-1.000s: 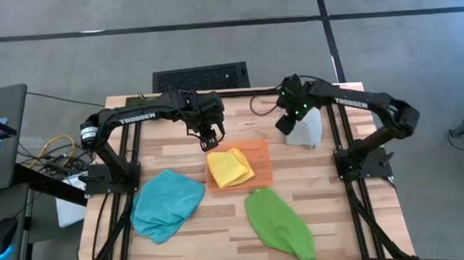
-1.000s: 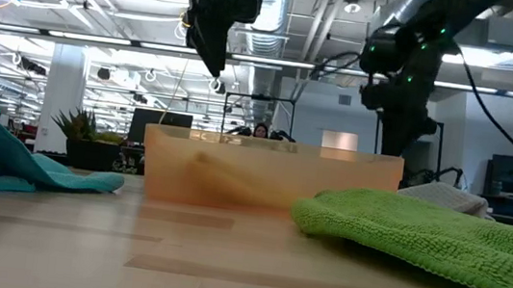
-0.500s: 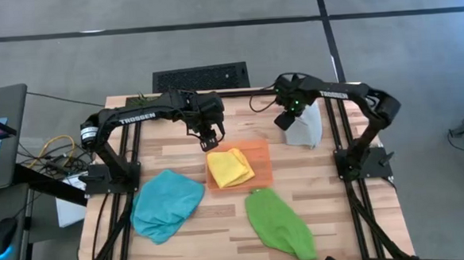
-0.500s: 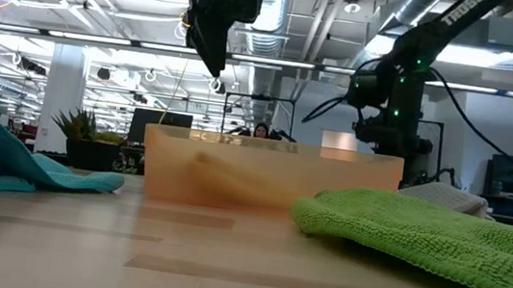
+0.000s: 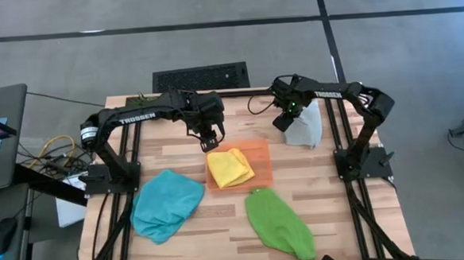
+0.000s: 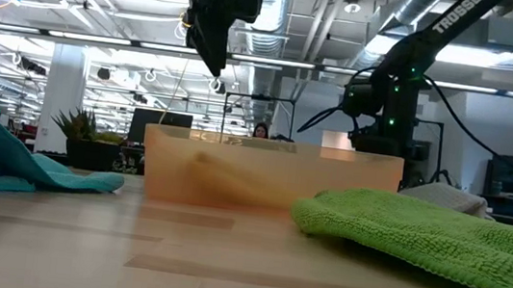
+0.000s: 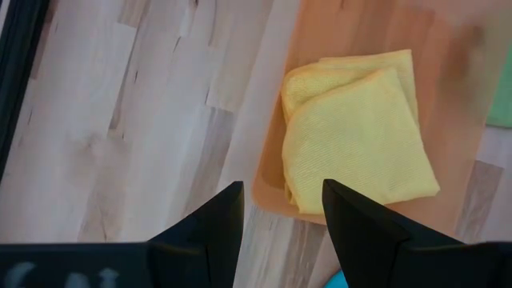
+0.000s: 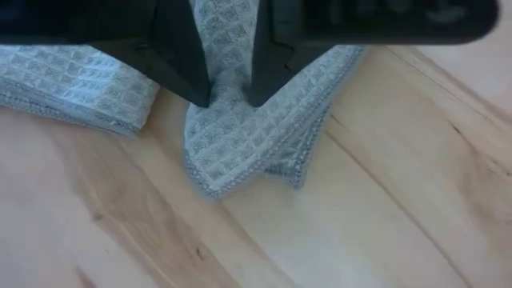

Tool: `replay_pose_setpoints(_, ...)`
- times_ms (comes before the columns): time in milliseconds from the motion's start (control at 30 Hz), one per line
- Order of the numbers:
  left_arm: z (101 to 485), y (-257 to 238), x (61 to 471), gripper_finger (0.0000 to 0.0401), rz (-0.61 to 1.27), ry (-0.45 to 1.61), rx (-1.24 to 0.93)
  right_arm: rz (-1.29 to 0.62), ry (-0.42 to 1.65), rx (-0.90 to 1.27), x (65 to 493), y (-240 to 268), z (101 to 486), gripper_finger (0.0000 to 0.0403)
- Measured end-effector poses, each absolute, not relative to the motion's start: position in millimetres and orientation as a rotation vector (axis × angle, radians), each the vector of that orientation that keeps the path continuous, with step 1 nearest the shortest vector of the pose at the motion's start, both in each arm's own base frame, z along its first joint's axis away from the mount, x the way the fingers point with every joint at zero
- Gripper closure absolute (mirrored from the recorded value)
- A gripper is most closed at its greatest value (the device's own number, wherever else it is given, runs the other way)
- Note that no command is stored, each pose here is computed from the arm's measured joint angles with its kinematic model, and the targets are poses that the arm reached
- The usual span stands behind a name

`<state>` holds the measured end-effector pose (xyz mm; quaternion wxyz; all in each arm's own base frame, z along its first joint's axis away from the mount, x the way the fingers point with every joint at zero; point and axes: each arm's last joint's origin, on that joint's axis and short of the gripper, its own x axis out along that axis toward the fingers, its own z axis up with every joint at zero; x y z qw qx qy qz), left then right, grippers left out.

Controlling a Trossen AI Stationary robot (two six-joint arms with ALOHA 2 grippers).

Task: Sort microfiber towel by color & place in baskets
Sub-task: Fold the gray towel

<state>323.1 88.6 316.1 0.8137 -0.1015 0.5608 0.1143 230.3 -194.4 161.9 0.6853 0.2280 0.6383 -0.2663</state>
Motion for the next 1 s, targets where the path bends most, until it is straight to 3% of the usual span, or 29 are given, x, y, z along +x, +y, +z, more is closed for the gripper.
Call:
replay_pose_setpoints(300, 316.1, 88.7, 323.1, 0.0238, 0.238, 1.198, -0.21, -0.585, 1.434, 0.5, 230.3, -194.3, 162.0, 0.0393)
replay_pose_setpoints(567, 316.0, 88.7, 323.1, 0.0238, 0.237, 1.198, -0.209, -0.583, 1.386, 0.473, 242.1, -198.9, 179.2, 0.0397)
replay_pose_setpoints(1000, 316.3, 89.1, 324.0, 0.0238, 0.235, 1.19, -0.193, -0.561, 1.112, 0.294, 274.7, -206.4, 267.0, 0.04)
